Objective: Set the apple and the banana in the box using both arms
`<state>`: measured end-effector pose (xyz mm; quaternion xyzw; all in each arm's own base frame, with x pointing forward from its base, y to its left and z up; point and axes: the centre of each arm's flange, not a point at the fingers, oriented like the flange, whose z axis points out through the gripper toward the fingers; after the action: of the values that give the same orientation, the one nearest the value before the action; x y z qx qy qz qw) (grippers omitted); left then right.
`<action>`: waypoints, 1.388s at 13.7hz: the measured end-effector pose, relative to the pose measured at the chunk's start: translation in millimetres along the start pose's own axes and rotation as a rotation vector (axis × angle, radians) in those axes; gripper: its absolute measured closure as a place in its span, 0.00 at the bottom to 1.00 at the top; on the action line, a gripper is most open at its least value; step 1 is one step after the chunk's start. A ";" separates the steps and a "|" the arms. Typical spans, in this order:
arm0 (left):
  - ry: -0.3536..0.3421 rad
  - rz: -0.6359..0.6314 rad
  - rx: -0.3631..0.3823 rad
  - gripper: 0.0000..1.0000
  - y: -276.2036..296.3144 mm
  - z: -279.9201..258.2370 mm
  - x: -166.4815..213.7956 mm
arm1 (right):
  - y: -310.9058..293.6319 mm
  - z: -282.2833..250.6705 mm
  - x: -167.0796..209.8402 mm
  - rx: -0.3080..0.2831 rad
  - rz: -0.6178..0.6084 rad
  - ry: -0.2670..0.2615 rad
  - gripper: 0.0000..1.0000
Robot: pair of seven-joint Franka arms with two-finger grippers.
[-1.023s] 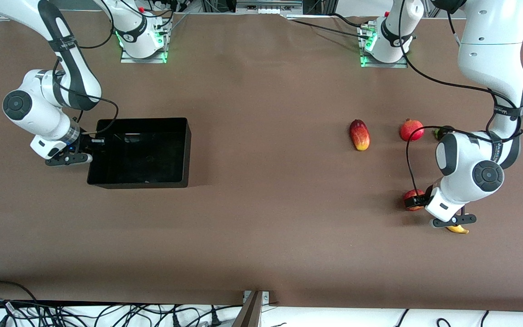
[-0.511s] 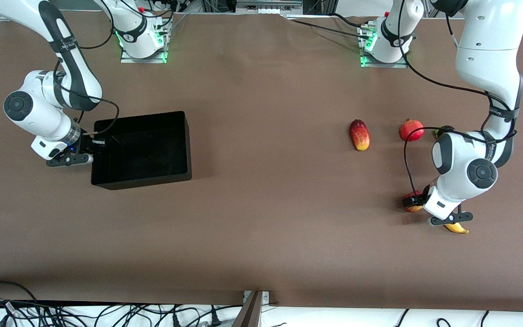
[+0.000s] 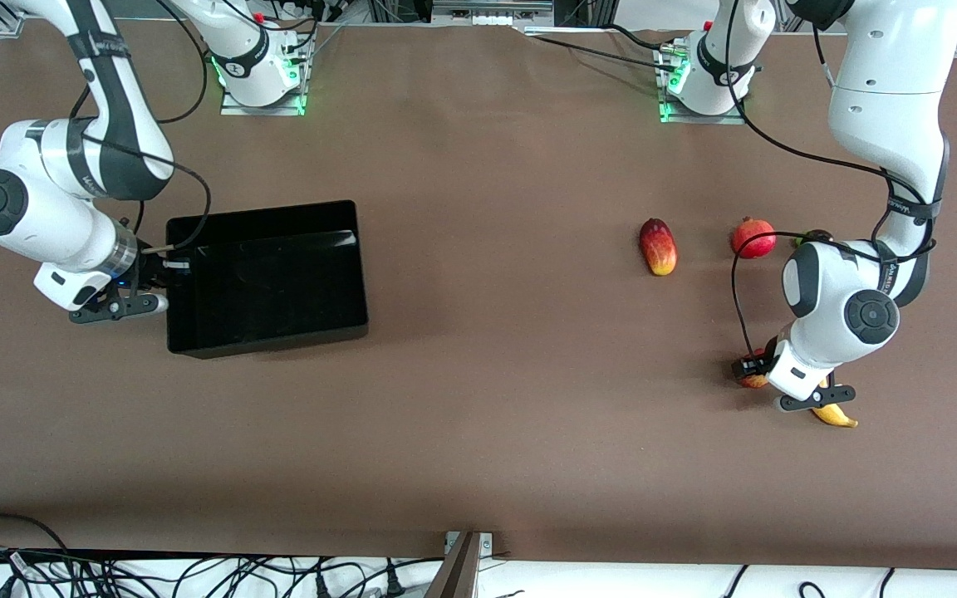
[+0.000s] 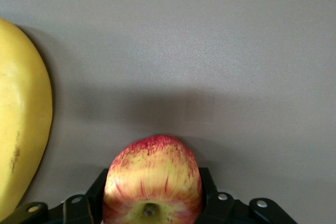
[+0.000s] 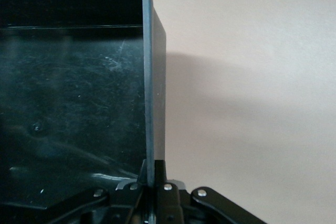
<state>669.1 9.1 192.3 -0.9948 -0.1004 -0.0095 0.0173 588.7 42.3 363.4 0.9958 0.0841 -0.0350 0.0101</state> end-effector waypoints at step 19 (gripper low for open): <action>-0.156 -0.052 -0.024 0.34 124.5 -193.2 -73.8 | -447.2 97.0 1.0 0.104 0.211 0.101 0.95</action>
<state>618.7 -134.5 379.7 -0.9897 -0.1269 0.0664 -0.0026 507.9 480.7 260.2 0.9988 -0.0228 0.0123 -0.0422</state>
